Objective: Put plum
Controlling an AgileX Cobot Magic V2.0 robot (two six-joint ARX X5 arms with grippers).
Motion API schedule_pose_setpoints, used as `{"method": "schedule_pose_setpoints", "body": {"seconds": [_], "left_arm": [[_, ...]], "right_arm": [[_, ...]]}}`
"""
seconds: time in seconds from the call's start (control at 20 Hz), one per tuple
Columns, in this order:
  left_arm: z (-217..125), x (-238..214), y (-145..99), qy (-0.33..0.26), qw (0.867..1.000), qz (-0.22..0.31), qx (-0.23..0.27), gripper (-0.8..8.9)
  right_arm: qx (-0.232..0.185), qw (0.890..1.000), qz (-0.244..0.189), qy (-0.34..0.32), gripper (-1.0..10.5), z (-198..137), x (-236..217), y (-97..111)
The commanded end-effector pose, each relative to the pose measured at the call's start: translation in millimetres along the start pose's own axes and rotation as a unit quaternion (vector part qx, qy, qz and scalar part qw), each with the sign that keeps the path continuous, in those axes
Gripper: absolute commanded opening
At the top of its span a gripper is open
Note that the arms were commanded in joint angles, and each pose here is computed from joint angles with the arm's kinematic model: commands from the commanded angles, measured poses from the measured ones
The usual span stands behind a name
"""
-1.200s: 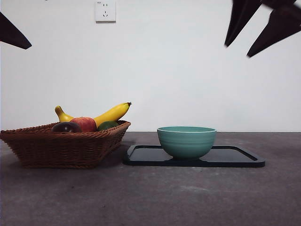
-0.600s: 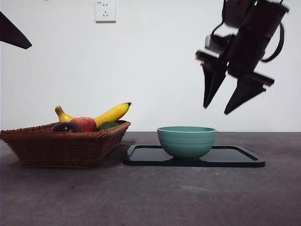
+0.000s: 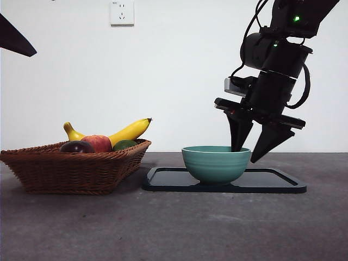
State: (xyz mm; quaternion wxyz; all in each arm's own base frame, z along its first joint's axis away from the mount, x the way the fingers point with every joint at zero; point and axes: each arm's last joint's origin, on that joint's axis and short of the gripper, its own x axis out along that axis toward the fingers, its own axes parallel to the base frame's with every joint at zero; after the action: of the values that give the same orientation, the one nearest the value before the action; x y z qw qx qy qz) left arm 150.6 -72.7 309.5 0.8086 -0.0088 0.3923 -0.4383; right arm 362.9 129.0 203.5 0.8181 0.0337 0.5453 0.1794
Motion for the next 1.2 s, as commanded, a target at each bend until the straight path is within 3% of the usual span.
{"method": "schedule_pose_setpoints", "body": {"seconds": [0.05,0.4,0.75,1.2], "left_arm": [[6,-3,-2,-0.011,1.0,-0.003,0.015,4.36],[6,-3,-2,-0.009,1.0,-0.003,0.014,4.36],[5,-3,-2,-0.009,1.0,-0.003,0.013,4.36],[6,-3,-2,-0.009,1.0,-0.003,0.014,4.36]], "right_arm": [[-0.011,1.0,0.0,-0.011,0.5,6,2,3],[-0.014,0.999,0.004,-0.031,0.1,12,-5,5],[-0.033,0.994,0.017,-0.101,0.1,19,-84,23],[-0.094,0.987,0.038,-0.122,0.1,-39,-181,54]]}}
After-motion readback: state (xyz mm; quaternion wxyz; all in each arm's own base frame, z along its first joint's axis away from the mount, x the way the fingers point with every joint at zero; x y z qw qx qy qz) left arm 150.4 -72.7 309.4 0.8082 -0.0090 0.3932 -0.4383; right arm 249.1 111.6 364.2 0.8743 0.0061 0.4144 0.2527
